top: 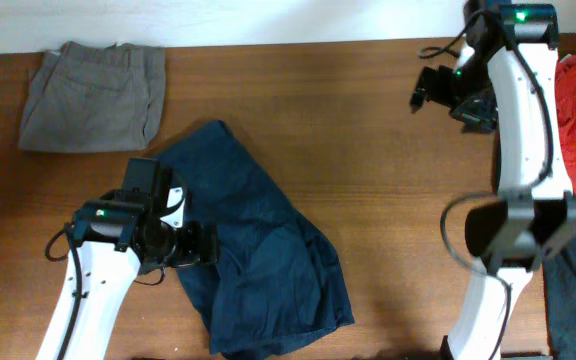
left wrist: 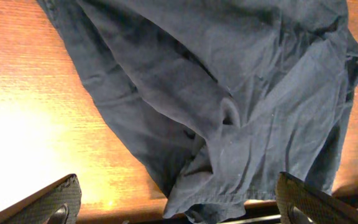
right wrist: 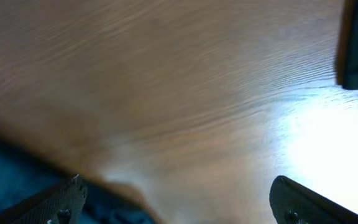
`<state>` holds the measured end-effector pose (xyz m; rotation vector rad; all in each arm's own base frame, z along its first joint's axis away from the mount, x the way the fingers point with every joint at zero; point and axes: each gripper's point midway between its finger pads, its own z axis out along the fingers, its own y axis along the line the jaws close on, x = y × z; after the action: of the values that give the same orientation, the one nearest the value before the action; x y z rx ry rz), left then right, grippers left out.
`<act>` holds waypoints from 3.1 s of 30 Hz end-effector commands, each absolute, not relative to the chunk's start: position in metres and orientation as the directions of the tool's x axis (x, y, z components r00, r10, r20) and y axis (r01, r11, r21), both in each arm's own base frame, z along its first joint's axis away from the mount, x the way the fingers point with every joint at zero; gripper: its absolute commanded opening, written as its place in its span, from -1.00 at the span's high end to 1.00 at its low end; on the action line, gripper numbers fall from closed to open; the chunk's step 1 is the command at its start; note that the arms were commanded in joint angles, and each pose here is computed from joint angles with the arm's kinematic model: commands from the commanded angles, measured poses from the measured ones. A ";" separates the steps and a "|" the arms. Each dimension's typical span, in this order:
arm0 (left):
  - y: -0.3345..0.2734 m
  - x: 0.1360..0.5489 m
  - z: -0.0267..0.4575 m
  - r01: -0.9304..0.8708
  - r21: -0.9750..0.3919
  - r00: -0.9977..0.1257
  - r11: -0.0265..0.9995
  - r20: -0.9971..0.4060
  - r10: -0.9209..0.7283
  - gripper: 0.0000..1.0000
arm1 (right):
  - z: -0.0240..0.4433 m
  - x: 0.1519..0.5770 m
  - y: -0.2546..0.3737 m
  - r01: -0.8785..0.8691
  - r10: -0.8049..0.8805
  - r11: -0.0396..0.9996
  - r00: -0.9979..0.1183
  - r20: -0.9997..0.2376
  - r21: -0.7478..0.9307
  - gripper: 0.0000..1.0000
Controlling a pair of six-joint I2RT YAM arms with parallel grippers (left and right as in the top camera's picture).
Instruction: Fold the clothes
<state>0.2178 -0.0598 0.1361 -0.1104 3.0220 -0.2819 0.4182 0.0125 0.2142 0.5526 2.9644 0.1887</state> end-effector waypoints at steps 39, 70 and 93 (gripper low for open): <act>-0.057 0.236 0.145 -0.055 -0.174 -0.978 0.983 -0.188 -0.088 -0.98 | 0.075 0.105 0.219 -0.110 -0.241 0.887 -0.938 0.247 0.449 -0.22; -0.056 0.236 0.145 -0.054 -0.174 -0.978 0.983 -0.189 -0.087 -0.98 | 0.017 0.108 0.213 -0.028 -0.136 0.914 -0.961 0.239 0.406 0.32; -0.051 0.237 0.144 -0.061 -0.141 -0.977 0.988 -0.196 -0.088 -0.98 | 0.058 0.143 0.157 -0.097 -0.117 0.989 -0.974 0.194 0.110 0.84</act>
<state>0.2352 -0.0532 0.1390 -0.1077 2.9514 -0.2170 0.1316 0.1662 0.0580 -0.1428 3.3794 0.2617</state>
